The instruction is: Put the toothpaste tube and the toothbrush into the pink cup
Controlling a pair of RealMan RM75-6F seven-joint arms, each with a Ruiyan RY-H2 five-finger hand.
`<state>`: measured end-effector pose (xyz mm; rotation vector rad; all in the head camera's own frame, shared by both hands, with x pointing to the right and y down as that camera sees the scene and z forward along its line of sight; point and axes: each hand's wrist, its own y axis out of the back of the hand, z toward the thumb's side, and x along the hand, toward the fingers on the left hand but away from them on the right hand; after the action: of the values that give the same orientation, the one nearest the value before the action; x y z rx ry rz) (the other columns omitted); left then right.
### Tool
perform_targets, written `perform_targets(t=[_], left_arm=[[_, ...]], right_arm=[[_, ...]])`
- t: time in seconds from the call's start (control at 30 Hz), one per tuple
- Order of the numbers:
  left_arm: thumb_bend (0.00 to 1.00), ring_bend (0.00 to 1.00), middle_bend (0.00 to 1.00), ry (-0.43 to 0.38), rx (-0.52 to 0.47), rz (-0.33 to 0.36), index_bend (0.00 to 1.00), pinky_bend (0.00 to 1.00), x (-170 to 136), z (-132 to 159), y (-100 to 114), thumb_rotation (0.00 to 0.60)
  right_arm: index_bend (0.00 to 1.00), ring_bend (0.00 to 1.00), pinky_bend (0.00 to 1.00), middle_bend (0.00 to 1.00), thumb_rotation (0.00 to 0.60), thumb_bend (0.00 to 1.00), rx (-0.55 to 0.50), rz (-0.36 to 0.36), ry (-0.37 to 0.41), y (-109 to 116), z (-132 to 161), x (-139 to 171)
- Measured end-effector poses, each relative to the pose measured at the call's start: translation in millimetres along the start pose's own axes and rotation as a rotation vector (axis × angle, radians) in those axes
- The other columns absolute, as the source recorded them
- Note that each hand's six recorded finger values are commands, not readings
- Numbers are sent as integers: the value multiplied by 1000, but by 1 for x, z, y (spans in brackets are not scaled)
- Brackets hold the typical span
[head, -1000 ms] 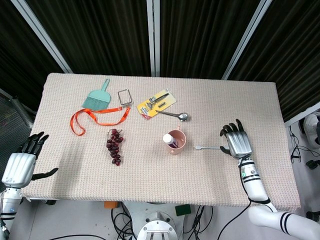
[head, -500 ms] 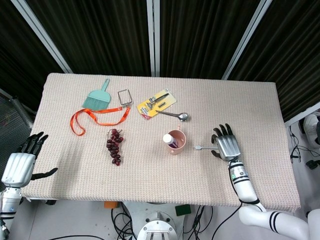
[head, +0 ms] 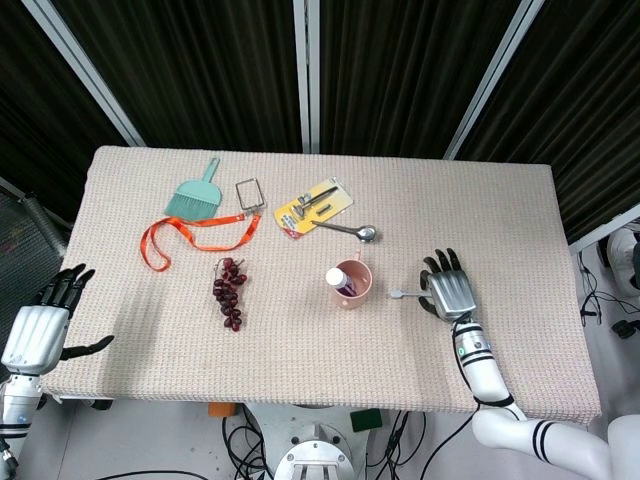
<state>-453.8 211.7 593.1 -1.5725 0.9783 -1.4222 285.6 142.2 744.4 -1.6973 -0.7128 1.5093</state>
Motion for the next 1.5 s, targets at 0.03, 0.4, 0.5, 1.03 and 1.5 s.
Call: perform_targets(t=[0.03, 0.4, 0.5, 1.03, 1.5], left_arm=[[0, 63, 45, 0, 0, 0, 90, 254, 0, 0, 0, 440], [0, 63, 45, 1, 1, -3, 90, 254, 1, 0, -1, 440], [0, 64, 45, 2, 1, -3, 89, 254, 1, 0, -1, 440], [0, 63, 45, 2, -2, -3, 89, 254, 1, -1, -1, 439], [0, 64, 45, 0, -3, -9, 89, 254, 1, 0, -2, 442]], right_arm=[[582, 37, 0, 213, 600, 664, -1, 1, -1, 0, 0, 0], [585, 32, 0, 215, 600, 745, 5, 16, -10, -4, -1, -2], [594, 31, 0, 216, 600, 772, 0, 22, -15, -5, -1, -2], [642, 31, 0, 227, 600, 811, -18, -5, -21, 0, -3, -1], [700, 44, 0, 330, 600, 841, -25, -30, -31, 4, -6, 0]])
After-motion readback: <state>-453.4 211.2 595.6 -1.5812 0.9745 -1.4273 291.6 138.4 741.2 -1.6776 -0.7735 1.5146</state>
